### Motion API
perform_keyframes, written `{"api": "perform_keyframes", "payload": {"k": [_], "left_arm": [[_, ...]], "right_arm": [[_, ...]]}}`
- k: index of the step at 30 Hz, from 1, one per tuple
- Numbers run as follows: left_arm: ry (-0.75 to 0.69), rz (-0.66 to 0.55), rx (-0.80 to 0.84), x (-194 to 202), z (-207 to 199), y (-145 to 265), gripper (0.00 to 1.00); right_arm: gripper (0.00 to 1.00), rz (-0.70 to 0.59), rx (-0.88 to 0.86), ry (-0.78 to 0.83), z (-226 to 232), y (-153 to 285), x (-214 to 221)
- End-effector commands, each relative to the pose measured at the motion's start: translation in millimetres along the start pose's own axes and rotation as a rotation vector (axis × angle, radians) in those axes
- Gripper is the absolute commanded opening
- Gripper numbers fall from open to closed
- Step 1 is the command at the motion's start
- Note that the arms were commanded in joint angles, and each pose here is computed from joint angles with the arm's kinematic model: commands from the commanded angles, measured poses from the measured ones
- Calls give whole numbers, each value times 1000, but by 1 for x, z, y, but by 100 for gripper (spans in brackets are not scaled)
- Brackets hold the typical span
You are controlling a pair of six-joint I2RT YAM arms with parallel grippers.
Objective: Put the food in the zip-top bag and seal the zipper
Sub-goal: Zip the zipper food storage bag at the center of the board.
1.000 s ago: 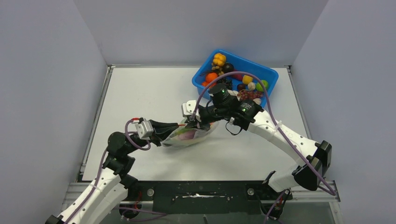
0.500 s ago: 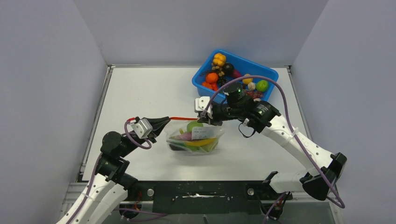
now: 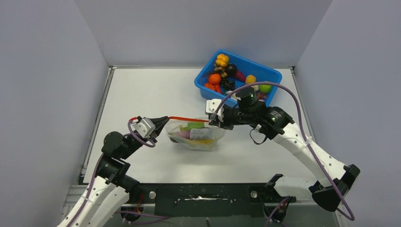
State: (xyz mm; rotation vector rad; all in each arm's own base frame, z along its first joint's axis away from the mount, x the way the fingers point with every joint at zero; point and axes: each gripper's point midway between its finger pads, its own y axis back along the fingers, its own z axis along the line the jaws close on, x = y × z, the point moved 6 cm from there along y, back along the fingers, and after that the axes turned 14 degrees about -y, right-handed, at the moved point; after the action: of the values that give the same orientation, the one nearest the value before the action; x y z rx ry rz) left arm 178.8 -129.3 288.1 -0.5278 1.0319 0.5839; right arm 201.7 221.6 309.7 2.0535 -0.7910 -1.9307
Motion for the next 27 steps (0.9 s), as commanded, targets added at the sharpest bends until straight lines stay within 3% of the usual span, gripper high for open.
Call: {"api": "perform_keyframes", "payload": {"k": [1, 27], "left_arm": [[-62, 1, -148, -18, 27, 4, 0], [-78, 92, -276, -11, 43, 11, 0]], "right_arm": [[1, -2, 79, -25, -3, 20, 2], [1, 39, 155, -88, -2, 39, 19]]}}
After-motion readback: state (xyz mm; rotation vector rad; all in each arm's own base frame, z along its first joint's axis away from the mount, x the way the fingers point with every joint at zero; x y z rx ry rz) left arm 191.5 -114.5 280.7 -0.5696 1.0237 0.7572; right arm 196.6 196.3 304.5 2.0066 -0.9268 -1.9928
